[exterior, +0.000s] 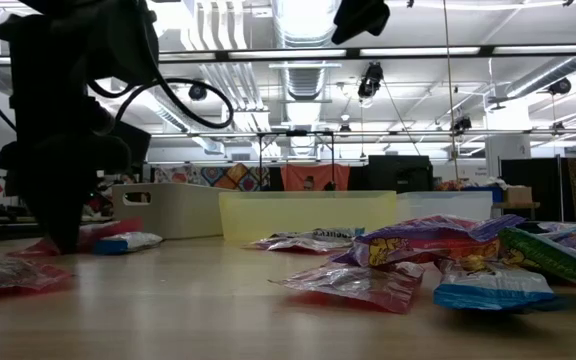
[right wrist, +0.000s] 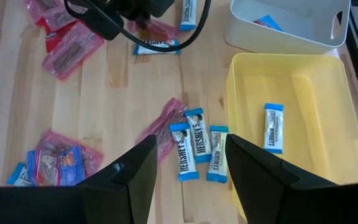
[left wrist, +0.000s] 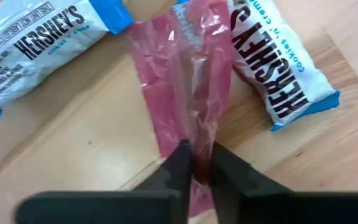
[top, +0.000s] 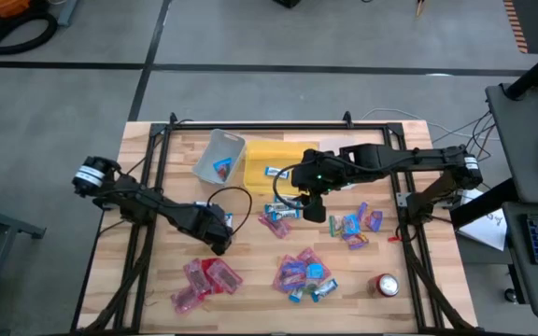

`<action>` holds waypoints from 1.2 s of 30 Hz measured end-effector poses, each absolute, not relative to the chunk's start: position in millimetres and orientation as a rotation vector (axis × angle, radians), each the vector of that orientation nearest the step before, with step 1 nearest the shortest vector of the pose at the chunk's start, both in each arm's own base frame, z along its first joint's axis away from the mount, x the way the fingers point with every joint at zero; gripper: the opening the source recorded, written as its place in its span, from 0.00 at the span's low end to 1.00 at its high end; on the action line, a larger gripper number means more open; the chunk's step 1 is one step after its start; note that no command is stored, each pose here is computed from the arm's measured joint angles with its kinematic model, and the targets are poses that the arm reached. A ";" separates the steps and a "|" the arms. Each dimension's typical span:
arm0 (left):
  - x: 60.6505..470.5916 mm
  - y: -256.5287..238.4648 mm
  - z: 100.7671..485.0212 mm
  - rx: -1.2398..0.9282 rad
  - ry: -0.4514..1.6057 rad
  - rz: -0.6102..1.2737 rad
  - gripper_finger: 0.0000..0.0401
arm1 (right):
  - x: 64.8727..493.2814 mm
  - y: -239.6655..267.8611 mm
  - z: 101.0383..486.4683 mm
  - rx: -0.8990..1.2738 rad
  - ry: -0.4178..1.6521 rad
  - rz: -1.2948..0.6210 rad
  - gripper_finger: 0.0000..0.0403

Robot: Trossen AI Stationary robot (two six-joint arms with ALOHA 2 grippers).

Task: Sort candy
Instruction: Put the red candy into the transparent bin

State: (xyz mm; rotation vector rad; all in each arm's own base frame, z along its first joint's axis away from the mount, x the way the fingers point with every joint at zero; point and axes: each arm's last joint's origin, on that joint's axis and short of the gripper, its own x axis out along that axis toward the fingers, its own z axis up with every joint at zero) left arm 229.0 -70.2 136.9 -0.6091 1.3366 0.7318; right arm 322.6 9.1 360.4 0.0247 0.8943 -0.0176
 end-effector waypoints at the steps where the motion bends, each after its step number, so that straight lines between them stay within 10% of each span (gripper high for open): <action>1: 228.3 -70.8 138.2 -0.608 1.333 0.724 0.03 | 322.5 9.1 360.2 0.025 0.896 -0.018 0.45; 11: 217.1 -72.9 177.9 -0.614 1.235 0.516 0.01 | 323.1 19.3 354.6 -0.010 0.901 0.021 0.45; 21: 235.7 -75.6 246.8 -0.227 0.642 -0.031 0.01 | 340.5 41.1 305.7 -0.104 0.709 0.112 0.45; 36: 271.0 -58.1 234.6 -0.078 0.533 -0.052 0.00 | 352.3 44.1 272.8 -0.146 0.346 0.162 0.45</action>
